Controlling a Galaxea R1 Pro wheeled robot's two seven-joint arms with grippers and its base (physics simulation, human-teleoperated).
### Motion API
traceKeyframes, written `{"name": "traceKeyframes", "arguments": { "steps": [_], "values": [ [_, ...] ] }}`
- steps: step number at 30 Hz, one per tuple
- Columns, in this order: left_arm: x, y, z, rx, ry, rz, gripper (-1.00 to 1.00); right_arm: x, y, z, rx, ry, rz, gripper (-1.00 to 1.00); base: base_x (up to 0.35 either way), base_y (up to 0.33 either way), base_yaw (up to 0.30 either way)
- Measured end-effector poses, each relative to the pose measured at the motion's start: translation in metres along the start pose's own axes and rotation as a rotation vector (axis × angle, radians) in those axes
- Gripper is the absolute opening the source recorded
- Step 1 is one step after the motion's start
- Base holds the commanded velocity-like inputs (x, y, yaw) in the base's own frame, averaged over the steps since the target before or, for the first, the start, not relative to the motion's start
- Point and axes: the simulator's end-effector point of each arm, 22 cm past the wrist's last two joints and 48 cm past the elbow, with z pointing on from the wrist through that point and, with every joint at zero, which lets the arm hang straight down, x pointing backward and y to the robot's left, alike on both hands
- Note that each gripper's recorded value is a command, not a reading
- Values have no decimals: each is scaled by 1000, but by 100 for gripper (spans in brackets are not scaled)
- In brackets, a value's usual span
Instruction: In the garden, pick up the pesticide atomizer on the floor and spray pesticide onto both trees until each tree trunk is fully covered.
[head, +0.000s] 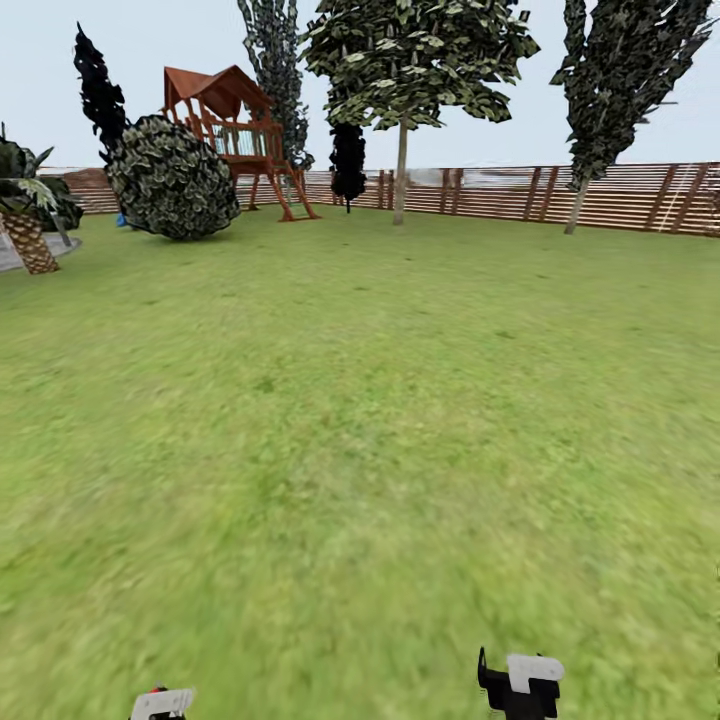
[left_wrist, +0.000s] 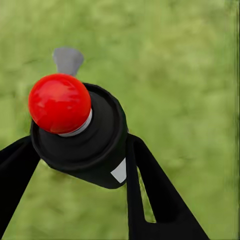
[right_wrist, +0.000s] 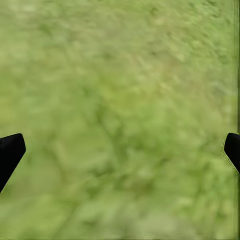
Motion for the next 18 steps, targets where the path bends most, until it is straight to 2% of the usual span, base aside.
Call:
{"name": "traceKeyframes", "arguments": {
  "steps": [8, 15, 18],
  "values": [
    [0, 2, 0, -6, 1, -5, -100, 0, 0, 0, -1, 0, 0, 100, 324, 85, -268],
    [0, 2, 0, -4, 1, -4, -100, 0, 0, 0, -1, 0, -1, 100, 49, 23, -264],
    [0, 2, 0, -4, 0, -4, -100, 0, 1, 0, -2, 0, -1, 100, 149, 113, -86]
  ]
}}
